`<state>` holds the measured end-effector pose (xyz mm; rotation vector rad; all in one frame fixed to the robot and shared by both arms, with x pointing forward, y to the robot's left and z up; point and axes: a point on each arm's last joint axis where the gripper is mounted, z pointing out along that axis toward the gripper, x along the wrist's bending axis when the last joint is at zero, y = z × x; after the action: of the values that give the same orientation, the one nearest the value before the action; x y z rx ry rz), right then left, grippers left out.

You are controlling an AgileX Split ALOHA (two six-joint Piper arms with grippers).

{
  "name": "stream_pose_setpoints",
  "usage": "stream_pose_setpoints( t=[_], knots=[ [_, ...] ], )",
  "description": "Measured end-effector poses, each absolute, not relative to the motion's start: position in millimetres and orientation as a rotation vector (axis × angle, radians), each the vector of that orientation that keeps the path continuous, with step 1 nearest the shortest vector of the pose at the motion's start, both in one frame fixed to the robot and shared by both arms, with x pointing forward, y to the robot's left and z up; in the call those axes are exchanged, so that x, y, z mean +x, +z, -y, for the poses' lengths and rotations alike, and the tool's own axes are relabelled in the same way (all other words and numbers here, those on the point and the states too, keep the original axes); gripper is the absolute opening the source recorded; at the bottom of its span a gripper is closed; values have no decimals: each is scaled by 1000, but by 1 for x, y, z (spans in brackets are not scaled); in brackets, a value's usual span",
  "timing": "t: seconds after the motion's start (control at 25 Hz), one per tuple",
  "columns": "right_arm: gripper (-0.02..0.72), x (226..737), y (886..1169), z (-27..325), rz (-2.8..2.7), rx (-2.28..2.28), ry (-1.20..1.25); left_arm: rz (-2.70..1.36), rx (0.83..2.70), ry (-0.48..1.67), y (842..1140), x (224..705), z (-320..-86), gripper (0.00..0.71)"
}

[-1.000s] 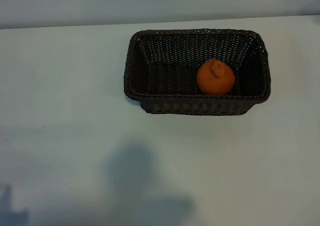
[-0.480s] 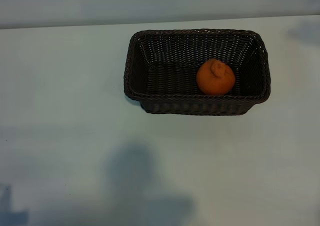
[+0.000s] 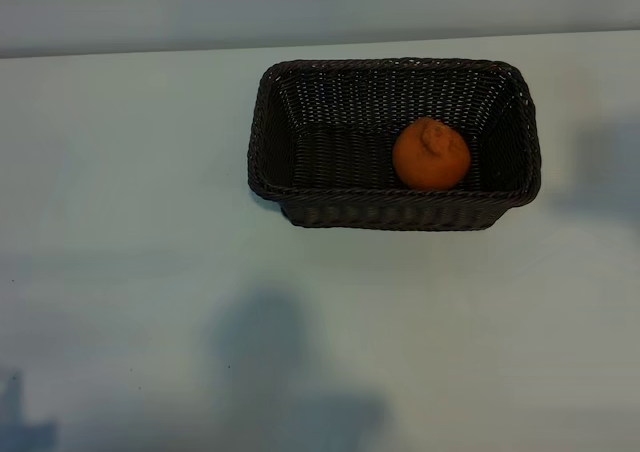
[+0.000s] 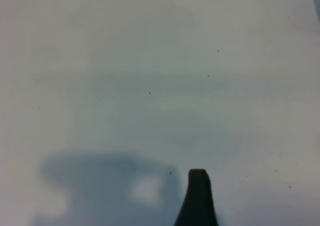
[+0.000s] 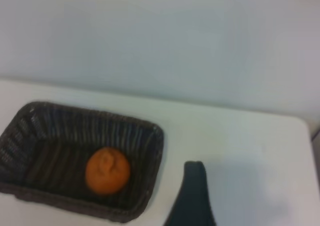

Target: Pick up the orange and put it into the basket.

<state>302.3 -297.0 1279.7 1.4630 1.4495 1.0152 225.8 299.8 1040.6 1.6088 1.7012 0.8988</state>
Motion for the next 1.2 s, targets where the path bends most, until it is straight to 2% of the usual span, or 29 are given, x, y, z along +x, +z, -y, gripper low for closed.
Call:
stream_pose_setpoints(
  t=[0.28, 0.6, 0.96, 1.2],
  knots=[
    [581, 255, 1246, 298, -1372, 1416, 959, -1702, 1607, 898, 1041, 226, -300, 592],
    [581, 216, 1182, 294, -1343, 1403, 974, -1702, 1608, 898, 1041, 226, -300, 592],
    [581, 199, 1117, 292, -1325, 1420, 992, -1702, 1608, 898, 1041, 226, -300, 592],
    [581, 211, 1083, 294, -1428, 1535, 916, -1702, 1608, 898, 1041, 226, -300, 592]
  ],
)
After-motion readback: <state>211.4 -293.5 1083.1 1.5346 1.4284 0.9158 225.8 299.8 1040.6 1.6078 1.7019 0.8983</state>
